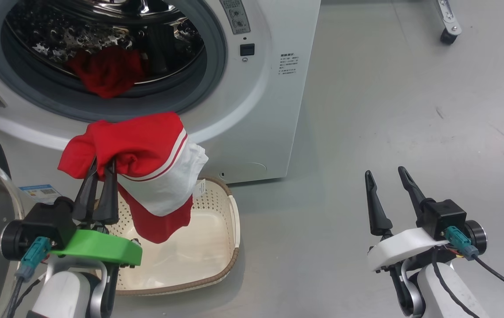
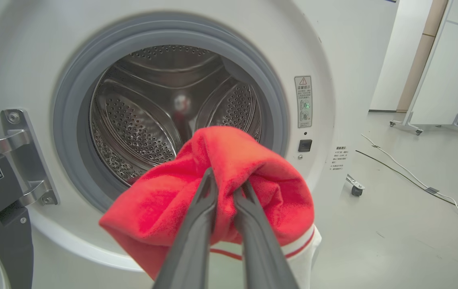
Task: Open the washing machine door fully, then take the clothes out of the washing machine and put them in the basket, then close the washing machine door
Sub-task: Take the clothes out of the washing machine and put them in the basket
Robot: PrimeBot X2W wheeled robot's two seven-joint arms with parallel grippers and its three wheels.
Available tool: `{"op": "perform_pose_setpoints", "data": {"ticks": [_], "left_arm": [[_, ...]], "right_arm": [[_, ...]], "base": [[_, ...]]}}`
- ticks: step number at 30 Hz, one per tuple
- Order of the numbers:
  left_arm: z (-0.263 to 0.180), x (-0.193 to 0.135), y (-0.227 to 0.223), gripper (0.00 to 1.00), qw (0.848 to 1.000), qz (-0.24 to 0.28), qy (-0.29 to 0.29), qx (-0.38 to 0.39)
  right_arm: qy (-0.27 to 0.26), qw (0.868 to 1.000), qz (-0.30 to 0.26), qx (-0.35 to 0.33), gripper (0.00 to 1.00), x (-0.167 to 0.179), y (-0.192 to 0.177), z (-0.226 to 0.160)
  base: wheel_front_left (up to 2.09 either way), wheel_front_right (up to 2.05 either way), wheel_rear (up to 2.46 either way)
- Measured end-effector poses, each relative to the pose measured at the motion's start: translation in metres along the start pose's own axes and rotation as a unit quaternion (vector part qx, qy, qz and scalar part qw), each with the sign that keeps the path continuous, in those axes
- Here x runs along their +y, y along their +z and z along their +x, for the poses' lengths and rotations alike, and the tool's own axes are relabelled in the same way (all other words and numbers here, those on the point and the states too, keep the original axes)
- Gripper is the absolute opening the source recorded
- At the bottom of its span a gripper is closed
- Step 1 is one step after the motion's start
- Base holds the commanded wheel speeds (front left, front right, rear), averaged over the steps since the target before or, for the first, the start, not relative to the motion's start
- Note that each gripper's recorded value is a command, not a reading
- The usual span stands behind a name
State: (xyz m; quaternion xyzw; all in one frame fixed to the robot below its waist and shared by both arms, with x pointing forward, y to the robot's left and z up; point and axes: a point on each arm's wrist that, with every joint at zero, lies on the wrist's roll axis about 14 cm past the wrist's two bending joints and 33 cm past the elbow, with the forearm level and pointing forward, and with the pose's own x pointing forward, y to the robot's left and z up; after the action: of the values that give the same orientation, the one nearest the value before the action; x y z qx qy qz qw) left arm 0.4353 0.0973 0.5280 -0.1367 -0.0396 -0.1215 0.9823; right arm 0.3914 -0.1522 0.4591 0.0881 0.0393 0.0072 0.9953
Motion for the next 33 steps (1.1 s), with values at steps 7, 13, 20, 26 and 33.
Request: {"op": "perform_pose_setpoints", "data": {"ticks": [7, 13, 20, 26, 33], "left_arm": [[-0.001, 0.004, -0.025, 0.0, 0.999, -0.009, 0.007, 0.036], [0.001, 0.012, -0.057, 0.0, 0.996, -0.019, 0.021, 0.08], [0.0, 0.029, -0.111, 0.0, 0.987, -0.032, 0.045, 0.15], [0.009, 0.047, -0.154, 0.0, 0.977, -0.038, 0.067, 0.2], [0.018, 0.06, -0.207, 0.0, 0.959, -0.068, 0.095, 0.258]], "right_arm": [[0.003, 1.0, -0.007, 0.01, 1.0, -0.001, -0.008, 0.006], [0.0, 1.0, -0.011, 0.013, 1.0, -0.005, -0.012, 0.018], [-0.012, 0.999, -0.014, 0.026, 1.0, -0.015, -0.024, 0.032], [-0.018, 0.999, -0.017, 0.034, 1.0, -0.022, -0.034, 0.046], [-0.03, 0.998, -0.023, 0.052, 1.0, -0.034, -0.052, 0.058]], "base": [[0.0, 0.0, 0.0], [0.0, 0.0, 0.0], [0.0, 0.0, 0.0], [0.0, 0.0, 0.0], [0.0, 0.0, 0.0]]}}
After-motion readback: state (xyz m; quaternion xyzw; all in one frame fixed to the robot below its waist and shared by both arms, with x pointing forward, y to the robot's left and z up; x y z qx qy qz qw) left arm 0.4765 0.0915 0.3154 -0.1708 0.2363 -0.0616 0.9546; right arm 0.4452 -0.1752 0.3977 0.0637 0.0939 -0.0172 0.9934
